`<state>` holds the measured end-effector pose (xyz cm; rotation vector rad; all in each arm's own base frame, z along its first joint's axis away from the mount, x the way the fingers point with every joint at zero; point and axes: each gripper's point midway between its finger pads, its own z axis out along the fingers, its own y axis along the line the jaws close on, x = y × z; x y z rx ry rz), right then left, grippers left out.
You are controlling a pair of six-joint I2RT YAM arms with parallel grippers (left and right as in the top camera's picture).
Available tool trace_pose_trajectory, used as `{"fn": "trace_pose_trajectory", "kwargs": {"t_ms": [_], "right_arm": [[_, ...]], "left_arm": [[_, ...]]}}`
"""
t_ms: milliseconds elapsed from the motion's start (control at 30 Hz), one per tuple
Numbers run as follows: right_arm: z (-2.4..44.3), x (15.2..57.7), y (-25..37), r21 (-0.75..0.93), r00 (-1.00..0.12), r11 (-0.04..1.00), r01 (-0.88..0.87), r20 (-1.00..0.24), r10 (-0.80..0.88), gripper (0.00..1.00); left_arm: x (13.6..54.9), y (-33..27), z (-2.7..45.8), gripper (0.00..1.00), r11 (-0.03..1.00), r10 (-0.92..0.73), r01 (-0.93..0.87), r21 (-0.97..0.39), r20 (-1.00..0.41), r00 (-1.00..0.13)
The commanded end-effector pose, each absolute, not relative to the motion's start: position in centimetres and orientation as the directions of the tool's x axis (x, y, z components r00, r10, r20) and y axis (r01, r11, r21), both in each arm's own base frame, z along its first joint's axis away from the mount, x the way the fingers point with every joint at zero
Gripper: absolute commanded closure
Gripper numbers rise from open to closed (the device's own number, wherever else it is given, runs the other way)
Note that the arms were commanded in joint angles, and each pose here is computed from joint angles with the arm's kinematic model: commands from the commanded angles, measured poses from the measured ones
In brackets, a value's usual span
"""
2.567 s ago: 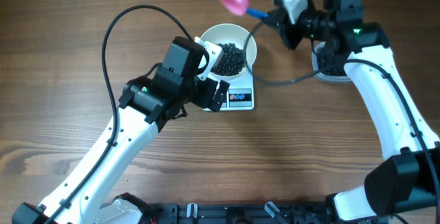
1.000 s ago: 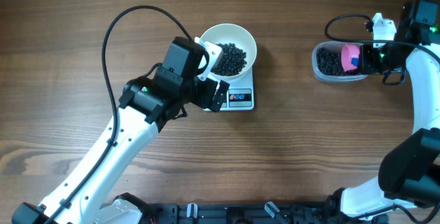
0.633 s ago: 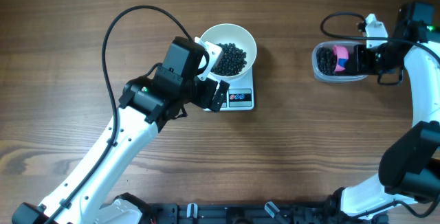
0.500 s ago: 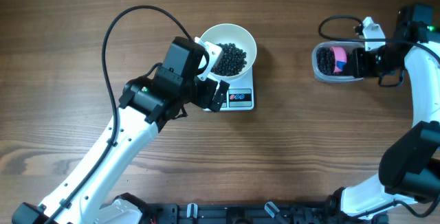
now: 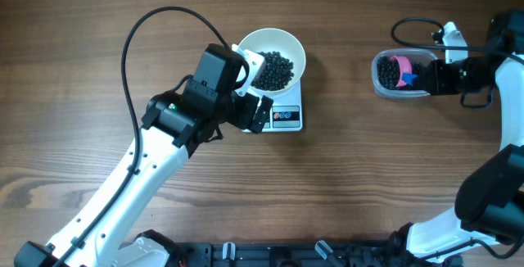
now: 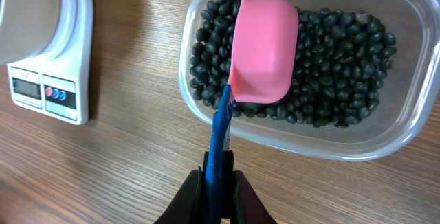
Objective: Scoop item into bowl and weigh 150g on scale
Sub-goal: 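Dig the scoop into the black beans for a third load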
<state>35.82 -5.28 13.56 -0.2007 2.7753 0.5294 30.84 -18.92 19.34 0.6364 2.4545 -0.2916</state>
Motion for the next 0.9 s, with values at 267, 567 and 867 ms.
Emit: {"fn": "trace_pose_trajectory", "kwargs": {"t_ms": [267, 567, 867], "right_arm": [[13.7, 36.0, -4.4, 0.428, -0.939, 0.881, -0.203, -0.341, -0.050, 0.96], [13.4, 35.6, -5.0, 0.537, -0.954, 0.838, -0.099, -0.291, 0.074, 0.96], [12.7, 36.4, -5.1, 0.591, -0.954, 0.806, -0.030, -0.257, 0.154, 0.96]], "left_arm": [[30.6, -19.2, 18.9, 0.00, 0.849, 0.396, 0.524, -0.065, -0.577, -0.714], [30.6, -19.2, 18.9, 0.00, 0.849, 0.396, 0.524, -0.065, -0.577, -0.714], [30.6, -19.2, 18.9, 0.00, 0.849, 0.396, 0.524, -0.065, -0.577, -0.714]]}}
